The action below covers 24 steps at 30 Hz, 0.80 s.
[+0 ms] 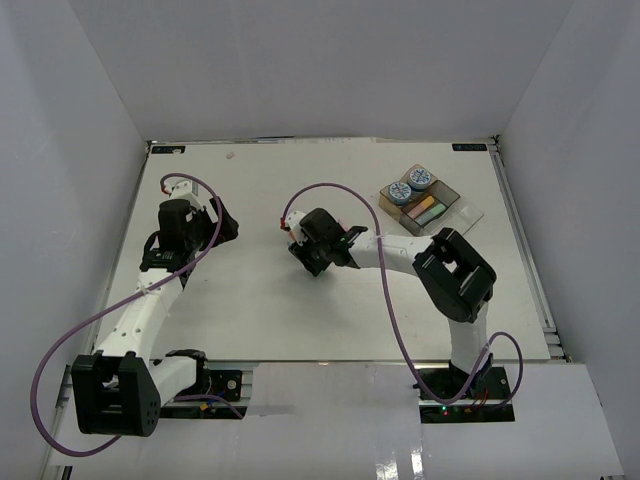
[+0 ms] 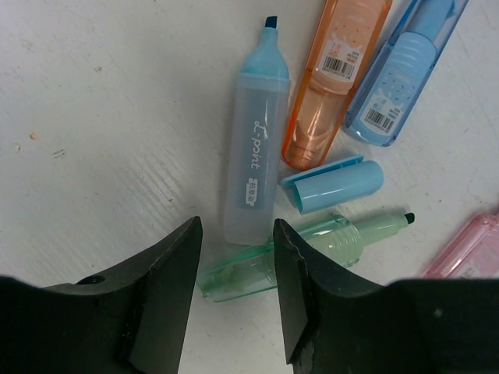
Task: Sort the stationery into containers
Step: Pick up the pen from the center of the board.
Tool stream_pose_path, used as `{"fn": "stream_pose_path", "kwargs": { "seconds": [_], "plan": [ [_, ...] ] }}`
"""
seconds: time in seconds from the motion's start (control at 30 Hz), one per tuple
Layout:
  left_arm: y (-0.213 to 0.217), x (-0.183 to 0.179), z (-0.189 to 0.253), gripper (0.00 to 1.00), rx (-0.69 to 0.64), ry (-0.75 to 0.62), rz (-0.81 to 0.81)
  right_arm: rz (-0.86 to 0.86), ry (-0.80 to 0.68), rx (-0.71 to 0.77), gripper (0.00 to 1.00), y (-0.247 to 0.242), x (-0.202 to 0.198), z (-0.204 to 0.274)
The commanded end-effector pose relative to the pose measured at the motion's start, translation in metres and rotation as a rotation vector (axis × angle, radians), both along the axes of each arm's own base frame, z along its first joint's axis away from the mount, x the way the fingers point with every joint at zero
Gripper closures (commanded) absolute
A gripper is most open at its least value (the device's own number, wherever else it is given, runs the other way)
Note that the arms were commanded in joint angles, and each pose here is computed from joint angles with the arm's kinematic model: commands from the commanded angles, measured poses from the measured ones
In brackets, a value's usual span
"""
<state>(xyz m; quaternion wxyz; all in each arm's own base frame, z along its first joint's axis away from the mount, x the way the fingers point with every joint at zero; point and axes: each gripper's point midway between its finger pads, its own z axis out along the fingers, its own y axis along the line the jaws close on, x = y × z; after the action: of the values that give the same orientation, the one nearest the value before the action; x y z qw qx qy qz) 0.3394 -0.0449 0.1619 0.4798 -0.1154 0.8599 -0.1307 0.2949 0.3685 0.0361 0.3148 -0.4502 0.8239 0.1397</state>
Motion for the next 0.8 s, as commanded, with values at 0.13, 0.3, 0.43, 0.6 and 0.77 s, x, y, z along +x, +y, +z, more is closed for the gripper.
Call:
{"fn": "stream_pose_path", "kwargs": {
  "seconds": [0.13,0.3,0.43,0.6,0.77],
  "plan": [
    [0.0,0.002,0.017,0.02,-0.007,-0.048,-0.001,0.0,0.003,-0.002,0.53,0.009,0.003,-0.006],
    [-0.001,0.002,0.018,0.02,-0.01,-0.051,-0.007,0.001,0.013,0.007,0.68,0.008,0.0,-0.007],
    [-0.003,0.0,0.021,0.02,-0.017,-0.063,-0.017,-0.003,-0.002,0.03,0.75,0.009,0.0,0.005],
    [-0.016,-0.012,0.041,0.02,-0.074,-0.123,-0.068,-0.038,-0.039,0.129,0.8,0.016,-0.005,0.048],
    [-0.038,-0.033,0.083,0.02,-0.201,-0.236,-0.149,-0.164,-0.12,0.342,0.8,0.014,-0.006,0.121]
  ]
}}
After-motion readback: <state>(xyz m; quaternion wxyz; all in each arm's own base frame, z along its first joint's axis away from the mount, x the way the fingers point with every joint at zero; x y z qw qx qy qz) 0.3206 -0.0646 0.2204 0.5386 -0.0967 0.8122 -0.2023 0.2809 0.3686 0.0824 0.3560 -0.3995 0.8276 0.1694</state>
